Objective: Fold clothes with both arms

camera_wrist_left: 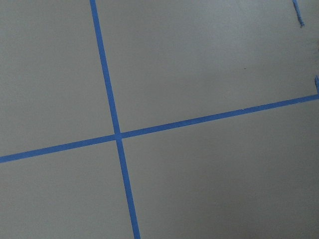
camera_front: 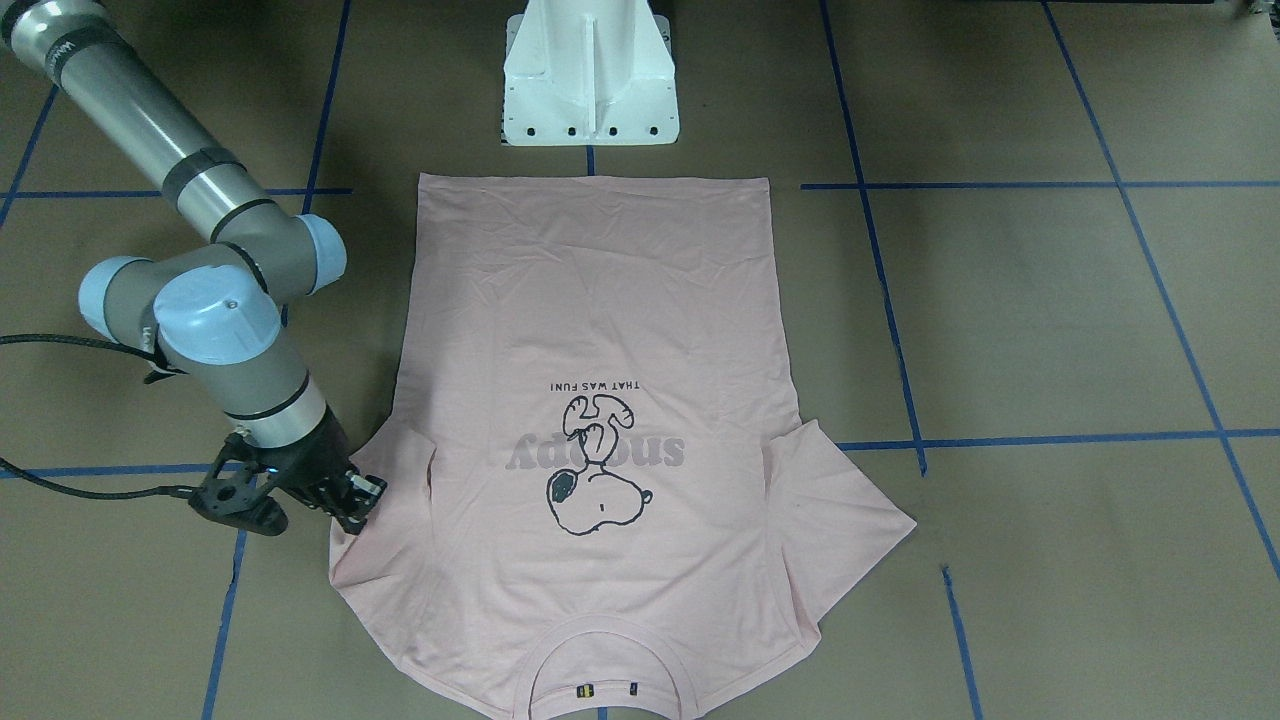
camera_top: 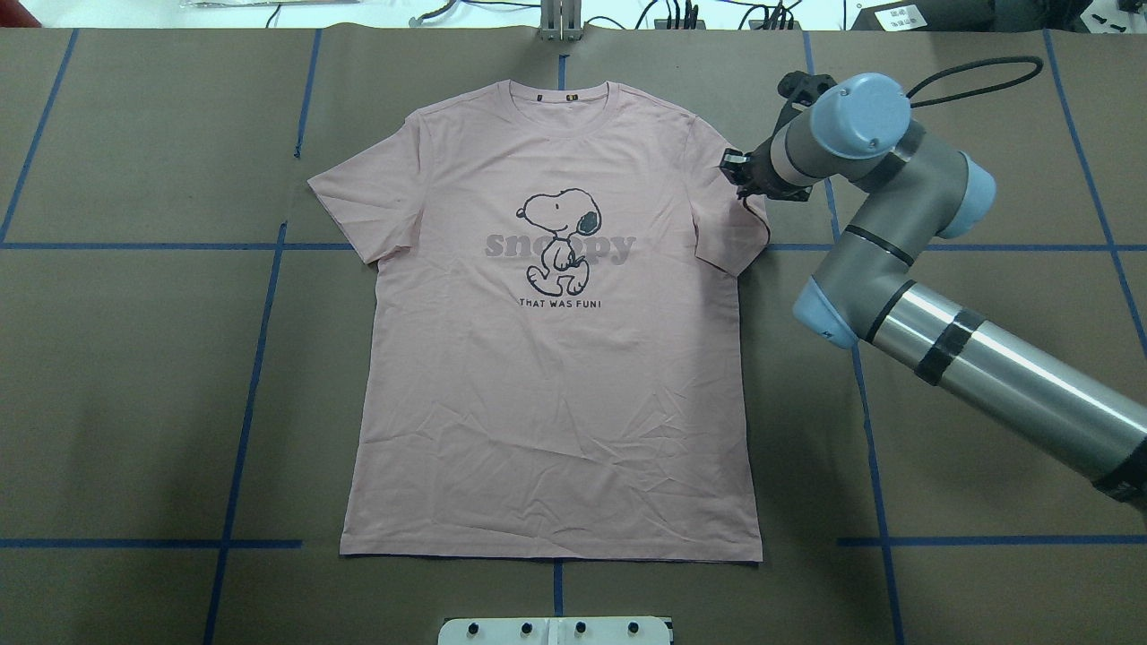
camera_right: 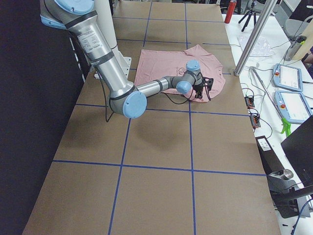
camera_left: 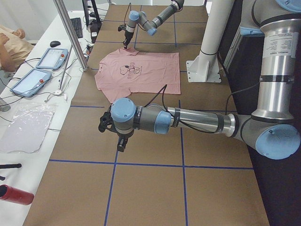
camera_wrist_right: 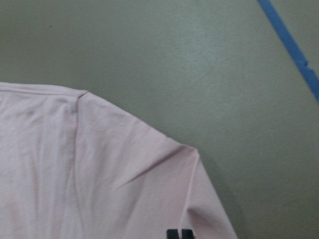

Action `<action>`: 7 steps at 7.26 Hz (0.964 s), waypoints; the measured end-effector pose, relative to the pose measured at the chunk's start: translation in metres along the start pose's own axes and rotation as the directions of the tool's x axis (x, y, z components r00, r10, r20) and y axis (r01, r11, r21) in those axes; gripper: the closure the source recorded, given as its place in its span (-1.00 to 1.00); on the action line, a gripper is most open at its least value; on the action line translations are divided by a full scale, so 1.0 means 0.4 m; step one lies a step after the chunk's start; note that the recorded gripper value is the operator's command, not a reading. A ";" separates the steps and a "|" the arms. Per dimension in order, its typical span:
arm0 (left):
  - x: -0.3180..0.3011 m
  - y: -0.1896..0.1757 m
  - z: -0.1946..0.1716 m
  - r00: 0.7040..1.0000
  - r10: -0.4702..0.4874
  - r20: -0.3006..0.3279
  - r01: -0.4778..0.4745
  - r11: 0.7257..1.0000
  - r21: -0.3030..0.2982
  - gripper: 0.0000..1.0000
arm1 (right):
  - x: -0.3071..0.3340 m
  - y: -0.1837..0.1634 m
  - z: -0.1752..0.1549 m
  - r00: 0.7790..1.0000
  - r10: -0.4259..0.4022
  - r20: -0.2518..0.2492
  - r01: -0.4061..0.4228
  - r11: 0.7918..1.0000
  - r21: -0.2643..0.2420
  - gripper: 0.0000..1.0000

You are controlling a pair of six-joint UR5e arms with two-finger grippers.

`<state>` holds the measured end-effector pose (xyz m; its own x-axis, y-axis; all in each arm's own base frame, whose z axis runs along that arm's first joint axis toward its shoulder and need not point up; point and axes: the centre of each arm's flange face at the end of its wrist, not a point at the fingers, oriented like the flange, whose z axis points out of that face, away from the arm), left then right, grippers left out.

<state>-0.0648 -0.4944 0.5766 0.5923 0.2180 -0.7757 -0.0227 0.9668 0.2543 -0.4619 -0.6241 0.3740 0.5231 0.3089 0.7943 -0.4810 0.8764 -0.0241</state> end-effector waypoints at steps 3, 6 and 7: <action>0.014 -0.004 -0.011 1.000 0.012 0.001 -0.012 1.000 0.009 -1.00 | -0.176 0.024 0.044 1.000 0.028 -0.001 -0.028 0.999 0.041 1.00; 0.028 -0.010 -0.012 0.999 0.019 -0.028 -0.019 1.000 0.013 -1.00 | -0.244 0.007 0.053 0.999 0.031 -0.007 -0.031 0.997 0.070 -1.00; 0.047 -0.021 -0.008 0.997 0.015 -0.074 -0.013 1.000 0.021 -1.00 | -0.256 0.003 0.047 0.999 0.032 -0.002 -0.031 0.997 0.076 -1.00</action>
<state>-0.0562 -0.4982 0.5580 0.5306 0.2415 -0.8125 -0.0134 0.9608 0.2768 -0.5295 -0.6617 0.3040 0.5095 0.3373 0.7916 -0.5492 0.8357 -0.0026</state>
